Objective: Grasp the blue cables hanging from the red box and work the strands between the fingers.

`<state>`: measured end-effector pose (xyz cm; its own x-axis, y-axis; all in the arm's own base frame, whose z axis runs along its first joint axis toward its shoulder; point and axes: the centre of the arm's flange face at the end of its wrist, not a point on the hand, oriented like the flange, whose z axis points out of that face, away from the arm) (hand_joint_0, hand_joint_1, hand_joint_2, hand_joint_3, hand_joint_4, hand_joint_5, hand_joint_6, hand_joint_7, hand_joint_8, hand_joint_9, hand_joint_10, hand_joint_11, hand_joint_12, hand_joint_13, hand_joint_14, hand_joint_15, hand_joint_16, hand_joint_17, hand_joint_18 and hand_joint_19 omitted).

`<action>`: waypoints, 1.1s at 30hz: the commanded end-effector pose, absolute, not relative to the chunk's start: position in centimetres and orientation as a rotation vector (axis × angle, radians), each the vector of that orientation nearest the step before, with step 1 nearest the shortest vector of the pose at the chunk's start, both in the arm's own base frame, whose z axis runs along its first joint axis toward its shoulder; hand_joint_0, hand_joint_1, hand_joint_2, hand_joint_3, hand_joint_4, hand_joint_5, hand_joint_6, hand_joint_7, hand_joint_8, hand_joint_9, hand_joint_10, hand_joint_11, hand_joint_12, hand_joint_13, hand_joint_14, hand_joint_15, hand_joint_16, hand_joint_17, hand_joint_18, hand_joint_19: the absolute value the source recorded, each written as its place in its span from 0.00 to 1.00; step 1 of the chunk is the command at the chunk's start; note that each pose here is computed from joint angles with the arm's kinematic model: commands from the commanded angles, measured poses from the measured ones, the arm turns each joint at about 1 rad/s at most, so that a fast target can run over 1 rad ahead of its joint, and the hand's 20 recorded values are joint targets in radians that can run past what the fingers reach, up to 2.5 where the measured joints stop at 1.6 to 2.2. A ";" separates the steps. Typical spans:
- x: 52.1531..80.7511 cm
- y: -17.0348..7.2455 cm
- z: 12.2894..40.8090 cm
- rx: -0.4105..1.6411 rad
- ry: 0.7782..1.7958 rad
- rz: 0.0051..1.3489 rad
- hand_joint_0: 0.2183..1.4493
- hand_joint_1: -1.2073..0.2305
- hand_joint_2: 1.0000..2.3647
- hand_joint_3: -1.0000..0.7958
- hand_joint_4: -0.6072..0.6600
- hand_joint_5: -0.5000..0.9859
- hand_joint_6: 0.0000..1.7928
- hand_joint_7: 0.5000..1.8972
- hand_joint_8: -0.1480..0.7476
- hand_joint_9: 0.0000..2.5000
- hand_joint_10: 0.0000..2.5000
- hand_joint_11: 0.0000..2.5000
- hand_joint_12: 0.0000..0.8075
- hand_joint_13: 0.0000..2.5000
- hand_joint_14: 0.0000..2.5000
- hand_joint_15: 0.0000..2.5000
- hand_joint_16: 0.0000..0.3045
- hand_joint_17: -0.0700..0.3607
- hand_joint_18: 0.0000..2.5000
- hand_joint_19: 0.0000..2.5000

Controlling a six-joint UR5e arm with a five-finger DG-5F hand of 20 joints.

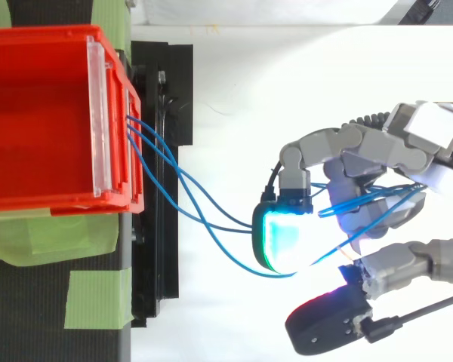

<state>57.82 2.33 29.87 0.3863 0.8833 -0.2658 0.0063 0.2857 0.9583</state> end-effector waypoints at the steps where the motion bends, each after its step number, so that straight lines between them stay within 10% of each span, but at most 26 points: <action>1: 58.4 2.6 29.1 1.114 0.999 0.738 0.52 0.32 0.01 0.33 0.64 0.48 0.47 0.59 0.64 0.29 1.00 0.99 0.64 0.40 1.00 0.66 0.20 0.47 0.55 0.33; 33: 58.2 3.5 29.0 1.070 1.035 0.644 0.52 0.32 0.01 0.34 0.64 0.49 0.47 0.60 0.64 0.29 1.00 0.99 0.64 0.40 1.00 0.66 0.20 0.47 0.55 0.33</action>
